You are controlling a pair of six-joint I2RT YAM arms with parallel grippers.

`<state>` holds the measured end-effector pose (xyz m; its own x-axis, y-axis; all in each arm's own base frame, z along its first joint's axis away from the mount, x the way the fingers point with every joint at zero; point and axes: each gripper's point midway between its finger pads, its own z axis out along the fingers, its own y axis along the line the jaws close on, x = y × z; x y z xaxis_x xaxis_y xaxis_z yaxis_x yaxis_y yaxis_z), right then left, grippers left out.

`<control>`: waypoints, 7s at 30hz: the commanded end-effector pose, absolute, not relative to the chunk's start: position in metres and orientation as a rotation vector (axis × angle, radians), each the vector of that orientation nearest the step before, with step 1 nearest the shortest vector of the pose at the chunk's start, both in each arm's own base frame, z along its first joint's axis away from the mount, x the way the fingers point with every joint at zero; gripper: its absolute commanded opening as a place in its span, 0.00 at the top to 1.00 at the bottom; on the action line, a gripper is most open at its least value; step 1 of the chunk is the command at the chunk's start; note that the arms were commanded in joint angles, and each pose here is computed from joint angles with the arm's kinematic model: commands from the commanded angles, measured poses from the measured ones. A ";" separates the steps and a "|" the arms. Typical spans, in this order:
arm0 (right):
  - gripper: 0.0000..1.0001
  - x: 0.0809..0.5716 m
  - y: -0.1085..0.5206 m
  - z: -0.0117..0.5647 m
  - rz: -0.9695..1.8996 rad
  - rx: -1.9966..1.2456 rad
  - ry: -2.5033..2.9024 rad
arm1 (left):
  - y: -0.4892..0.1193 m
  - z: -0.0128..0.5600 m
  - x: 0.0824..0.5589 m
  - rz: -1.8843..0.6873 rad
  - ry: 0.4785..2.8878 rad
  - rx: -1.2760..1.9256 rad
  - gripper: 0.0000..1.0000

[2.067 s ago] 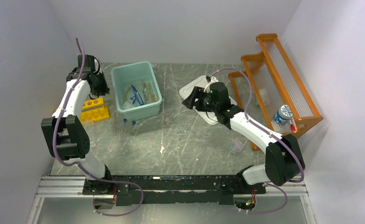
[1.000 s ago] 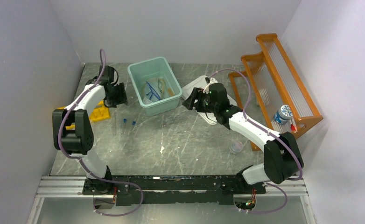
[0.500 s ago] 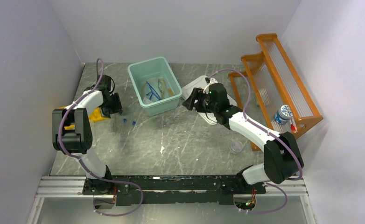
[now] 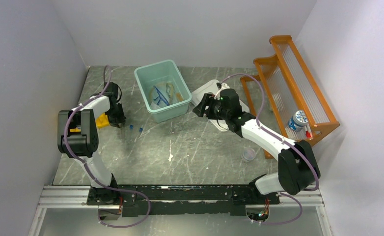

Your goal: Organize the chemistry lab equipment

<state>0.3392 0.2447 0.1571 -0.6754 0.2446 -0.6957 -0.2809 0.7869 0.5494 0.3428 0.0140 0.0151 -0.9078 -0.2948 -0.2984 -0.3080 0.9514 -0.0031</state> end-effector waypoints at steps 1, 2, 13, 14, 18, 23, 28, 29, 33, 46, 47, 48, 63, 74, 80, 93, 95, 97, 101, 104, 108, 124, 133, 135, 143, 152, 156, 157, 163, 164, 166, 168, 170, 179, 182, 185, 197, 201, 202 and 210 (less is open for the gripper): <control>0.30 0.339 0.244 0.168 0.826 -0.035 2.118 | 0.011 0.002 0.342 0.039 2.841 -0.450 0.71; 0.30 0.339 0.244 0.169 0.826 -0.035 2.116 | 0.011 0.000 0.340 0.038 2.852 -0.447 0.72; 0.29 0.345 0.248 0.192 0.829 -0.086 2.073 | -0.023 0.069 0.363 0.019 2.699 -0.238 0.84; 0.29 0.345 0.249 0.197 0.833 -0.094 2.065 | -0.027 0.081 0.366 0.008 2.669 -0.222 0.83; 0.29 0.346 0.254 0.211 0.863 -0.119 2.037 | -0.031 0.122 0.371 -0.034 2.535 -0.199 0.84; 0.29 0.343 0.269 0.226 0.913 -0.177 2.003 | -0.039 0.168 0.380 -0.118 2.336 -0.134 0.84; 0.29 0.328 0.312 0.255 0.997 -0.348 1.923 | -0.080 0.216 0.386 -0.365 2.109 0.043 0.84; 0.29 0.323 0.325 0.260 1.012 -0.398 1.904 | -0.088 0.226 0.385 -0.421 2.071 0.069 0.84; 0.27 0.294 0.375 0.278 1.109 -0.568 1.810 | -0.120 0.261 0.382 -0.611 1.966 0.121 0.83; 0.25 0.301 0.452 0.265 1.207 -0.614 1.791 | -0.175 0.304 0.345 -1.059 1.909 0.134 0.83; 0.25 0.305 0.454 0.262 1.203 -0.597 1.800 | -0.175 0.304 0.343 -1.064 1.909 0.134 0.83; 0.25 0.307 0.456 0.262 1.206 -0.585 1.796 | -0.176 0.304 0.341 -1.070 1.908 0.138 0.82; 0.78 0.306 0.467 0.256 1.248 -0.643 1.747 | -0.174 0.294 0.332 -1.063 1.962 0.135 0.75; 0.82 0.292 0.458 0.241 1.165 -0.860 1.681 | -0.170 0.326 0.342 -1.011 1.917 0.152 0.48; 0.82 0.295 0.452 0.234 1.094 -0.901 1.674 | -0.153 0.328 0.349 -0.847 1.953 0.158 0.51; 0.82 0.297 0.453 0.235 1.073 -0.932 1.642 | -0.154 0.306 0.346 -0.851 2.084 0.182 0.57; 0.82 0.296 0.454 0.235 1.080 -0.941 1.638 | -0.156 0.303 0.346 -0.868 2.096 0.193 0.58; 0.82 0.296 0.455 0.233 1.080 -0.947 1.637 | -0.159 0.303 0.347 -0.887 2.093 0.201 0.66; 0.81 0.296 0.454 0.233 1.074 -0.947 1.636 | -0.159 0.306 0.348 -0.886 2.080 0.198 0.79; 0.71 0.301 0.452 0.234 1.053 -0.919 1.648 | -0.152 0.310 0.352 -0.828 2.075 0.181 0.79; 0.36 0.305 0.445 0.244 1.033 -0.843 1.656 | -0.122 0.309 0.365 -0.608 2.099 0.081 0.79; 0.27 0.305 0.374 0.239 0.915 -0.591 1.815 | 0.064 0.311 0.393 0.347 1.815 -0.485 0.77; 0.28 0.288 0.360 0.213 0.939 -0.566 1.898 | 0.089 0.281 0.399 0.338 1.789 -0.587 0.79; 0.28 0.287 0.359 0.212 0.938 -0.571 1.898 | 0.093 0.283 0.399 0.338 1.746 -0.574 0.79; 0.29 0.284 0.361 0.207 0.966 -0.577 1.906 | 0.109 0.259 0.400 0.342 1.727 -0.588 0.78; 0.29 0.284 0.361 0.203 0.961 -0.578 1.911 | 0.107 0.258 0.414 0.275 1.684 -0.554 0.79; 0.29 0.285 0.360 0.201 0.952 -0.577 1.917 | 0.109 0.258 0.416 0.285 1.675 -0.553 0.79; 0.29 0.285 0.360 0.201 0.951 -0.577 1.917 | 0.109 0.254 0.417 0.291 1.684 -0.558 0.79; 0.29 0.287 0.362 0.197 0.956 -0.578 1.930 | 0.112 0.224 0.413 0.308 1.740 -0.610 0.80; 0.29 0.287 0.362 0.197 0.956 -0.579 1.929 | 0.112 0.222 0.412 0.309 1.744 -0.616 0.80; 0.29 0.288 0.361 0.195 0.952 -0.575 1.934 | 0.113 0.219 0.411 0.314 1.747 -0.619 0.80; 0.29 0.288 0.360 0.194 0.951 -0.574 1.937 | 0.113 0.216 0.410 0.315 1.758 -0.620 0.80; 0.29 0.288 0.360 0.193 0.952 -0.574 1.939 | 0.111 0.213 0.410 0.304 1.758 -0.614 0.80; 0.29 0.289 0.356 0.190 0.941 -0.558 1.943 | 0.079 0.208 0.429 0.095 1.743 -0.500 0.80; 0.29 0.291 0.353 0.190 0.932 -0.553 1.945 | 0.066 0.206 0.436 0.020 1.741 -0.455 0.80; 0.29 0.292 0.351 0.189 0.922 -0.551 1.949 | 0.053 0.200 0.441 -0.022 1.746 -0.416 0.80; 0.29 0.298 0.345 0.184 0.902 -0.528 1.969 | 0.021 0.184 0.447 0.179 1.773 -0.357 0.81; 0.29 0.298 0.347 0.192 0.934 -0.527 1.946 | 0.021 0.183 0.444 0.190 1.758 -0.357 0.81; 0.29 0.298 0.347 0.194 0.935 -0.528 1.943 | 0.021 0.182 0.444 0.190 1.758 -0.355 0.81; 0.29 0.301 0.346 0.189 0.931 -0.520 1.960 | 0.011 0.166 0.448 0.177 1.800 -0.315 0.81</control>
<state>0.2976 0.3460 0.1851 -0.5298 -0.0178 -0.8479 -0.6607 0.6356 0.3994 0.4432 0.0128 0.1648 -0.2479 -0.1328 -0.9596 -0.3073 0.9502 -0.0521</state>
